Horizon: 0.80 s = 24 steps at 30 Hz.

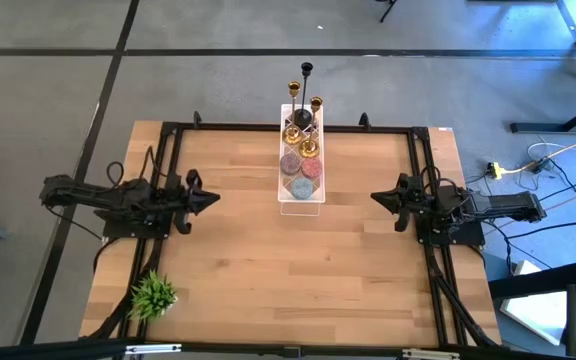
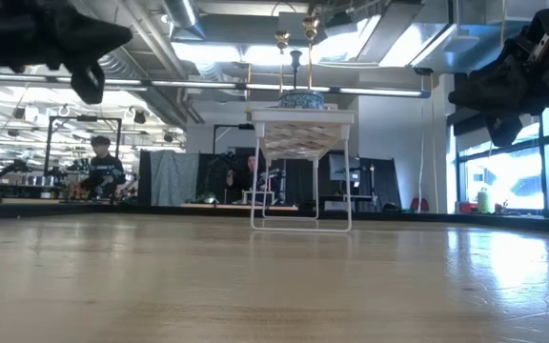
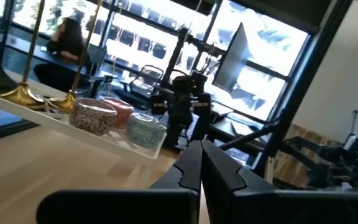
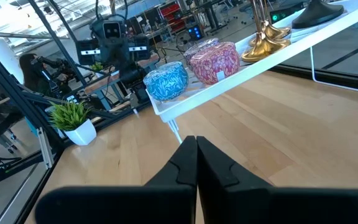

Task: Pick & Place candle stick holders
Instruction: Return to Home Position

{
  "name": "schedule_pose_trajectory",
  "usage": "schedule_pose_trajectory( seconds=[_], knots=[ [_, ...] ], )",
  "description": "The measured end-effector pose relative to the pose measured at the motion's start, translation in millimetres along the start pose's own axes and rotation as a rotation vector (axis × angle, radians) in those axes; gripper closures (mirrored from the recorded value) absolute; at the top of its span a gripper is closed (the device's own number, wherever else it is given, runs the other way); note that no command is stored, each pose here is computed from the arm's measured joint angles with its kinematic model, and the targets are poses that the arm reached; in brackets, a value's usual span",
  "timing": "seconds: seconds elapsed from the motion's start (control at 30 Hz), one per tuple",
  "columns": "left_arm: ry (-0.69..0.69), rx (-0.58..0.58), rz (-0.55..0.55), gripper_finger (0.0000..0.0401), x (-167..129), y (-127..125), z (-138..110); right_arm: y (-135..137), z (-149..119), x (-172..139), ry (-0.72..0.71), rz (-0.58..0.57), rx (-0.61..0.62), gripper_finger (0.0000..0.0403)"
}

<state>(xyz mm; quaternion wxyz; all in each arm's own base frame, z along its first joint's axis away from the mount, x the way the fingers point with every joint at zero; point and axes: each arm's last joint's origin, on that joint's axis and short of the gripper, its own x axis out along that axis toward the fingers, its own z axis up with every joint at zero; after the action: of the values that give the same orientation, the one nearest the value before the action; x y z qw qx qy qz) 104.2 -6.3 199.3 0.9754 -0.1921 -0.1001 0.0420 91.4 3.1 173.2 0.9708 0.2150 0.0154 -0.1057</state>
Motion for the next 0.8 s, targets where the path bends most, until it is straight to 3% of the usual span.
schedule_pose_trajectory(
  seconds=[0.2, 0.53, 0.8],
  knots=[
    [0.007, 0.001, -0.077, 0.04, -9.1, 4.1, -10.8, 0.0, 0.1, 0.0, 0.0, 0.0, 0.0, 0.0402],
    [0.137, 0.021, 0.009, 0.04, -12.8, 11.2, -24.3, 0.1, 0.1, 0.0, 0.0, 0.001, 0.0, 0.0402],
    [0.138, -0.029, 0.014, 0.0396, -12.7, 11.2, -24.4, 0.1, 0.2, 0.0, -0.001, 0.0, 0.0, 0.0402]
  ],
)
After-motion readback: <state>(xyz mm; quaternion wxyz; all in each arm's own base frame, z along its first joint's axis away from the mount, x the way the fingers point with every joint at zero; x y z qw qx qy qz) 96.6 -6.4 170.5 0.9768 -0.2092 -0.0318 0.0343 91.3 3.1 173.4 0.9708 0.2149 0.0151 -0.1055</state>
